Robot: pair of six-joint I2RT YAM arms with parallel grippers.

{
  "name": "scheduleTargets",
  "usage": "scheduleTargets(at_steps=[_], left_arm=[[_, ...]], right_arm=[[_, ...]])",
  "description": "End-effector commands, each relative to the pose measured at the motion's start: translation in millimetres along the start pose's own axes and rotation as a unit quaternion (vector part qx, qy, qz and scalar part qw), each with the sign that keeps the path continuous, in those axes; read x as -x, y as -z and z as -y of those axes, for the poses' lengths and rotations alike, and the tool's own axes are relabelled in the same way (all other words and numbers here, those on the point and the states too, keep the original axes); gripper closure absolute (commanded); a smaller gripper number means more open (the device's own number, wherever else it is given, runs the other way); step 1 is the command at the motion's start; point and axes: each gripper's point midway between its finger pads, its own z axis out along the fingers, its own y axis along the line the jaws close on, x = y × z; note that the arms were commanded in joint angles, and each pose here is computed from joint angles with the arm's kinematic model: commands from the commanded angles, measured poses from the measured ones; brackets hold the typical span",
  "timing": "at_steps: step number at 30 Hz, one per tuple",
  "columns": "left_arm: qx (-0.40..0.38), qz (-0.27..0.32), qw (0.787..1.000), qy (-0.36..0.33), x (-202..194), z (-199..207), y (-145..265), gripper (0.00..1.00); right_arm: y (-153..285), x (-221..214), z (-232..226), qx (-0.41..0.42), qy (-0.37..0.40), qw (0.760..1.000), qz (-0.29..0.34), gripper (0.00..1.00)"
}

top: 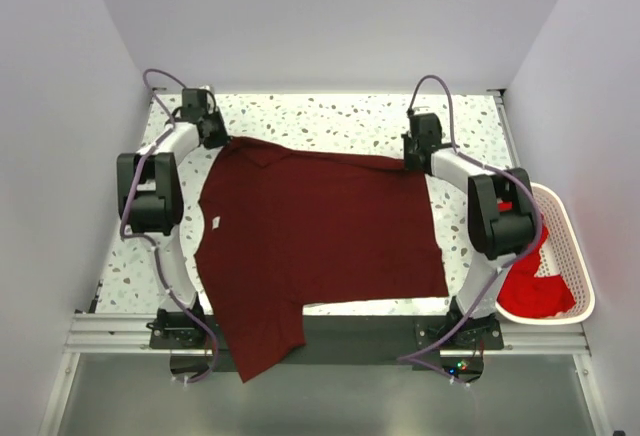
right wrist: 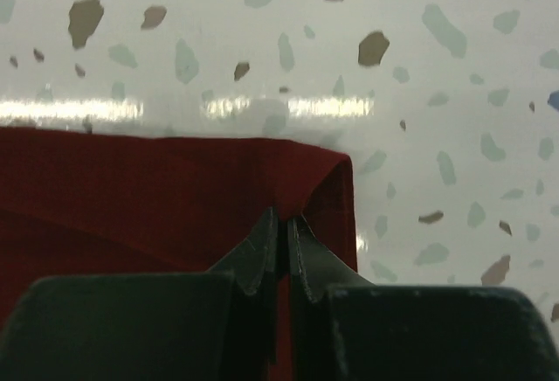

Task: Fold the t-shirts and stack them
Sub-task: Flatten the tshirt out, then fold the tshirt

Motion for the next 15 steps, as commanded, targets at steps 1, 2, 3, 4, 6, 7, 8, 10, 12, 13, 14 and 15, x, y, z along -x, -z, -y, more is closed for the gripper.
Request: scheduleTargets(at_steps=[1,2,3,4,6,7,8,10,12,13,14,15], left_arm=[[-0.059,0.078,0.995,0.007,67,29,-5,1.00],[-0.058,0.068,0.996,0.010,65,28,-10,1.00],[-0.065,0.079,0.995,0.011,80,34,-10,1.00],[-0.065,0.064,0.996,0.014,73,32,-23,1.00],[-0.075,0.061,0.995,0.025,82,38,-25,1.00],[-0.084,0.050,0.995,0.029,77,41,-30,1.00],[-0.084,0.040,0.995,0.034,75,42,-29,1.00],[-0.087,0.039,0.995,0.042,78,45,-20,1.00],[-0.082,0.032,0.995,0.052,77,45,-4,1.00],[-0.077,0.032,0.995,0.058,78,43,2,1.00],[-0.075,0.027,0.995,0.065,76,41,9,1.00],[-0.073,0.028,0.994,0.069,75,41,22,1.00]], right_arm=[[-17,80,6,0.006,-0.047,0.994,0.099,1.00],[-24,76,9,0.005,-0.046,0.995,0.085,1.00],[-27,90,16,0.003,-0.056,0.994,0.094,1.00],[-40,80,14,0.009,-0.053,0.996,0.076,1.00],[-47,96,19,0.012,-0.061,0.995,0.081,1.00],[-55,92,18,0.016,-0.060,0.996,0.071,1.00],[-55,91,19,0.016,-0.059,0.996,0.061,1.00],[-52,101,22,0.014,-0.057,0.996,0.065,1.00],[-46,101,28,0.003,-0.061,0.996,0.058,1.00],[-42,102,30,0.001,-0.062,0.996,0.058,1.00],[-35,102,32,-0.001,-0.064,0.997,0.054,1.00],[-32,99,32,-0.002,-0.065,0.997,0.051,1.00]])
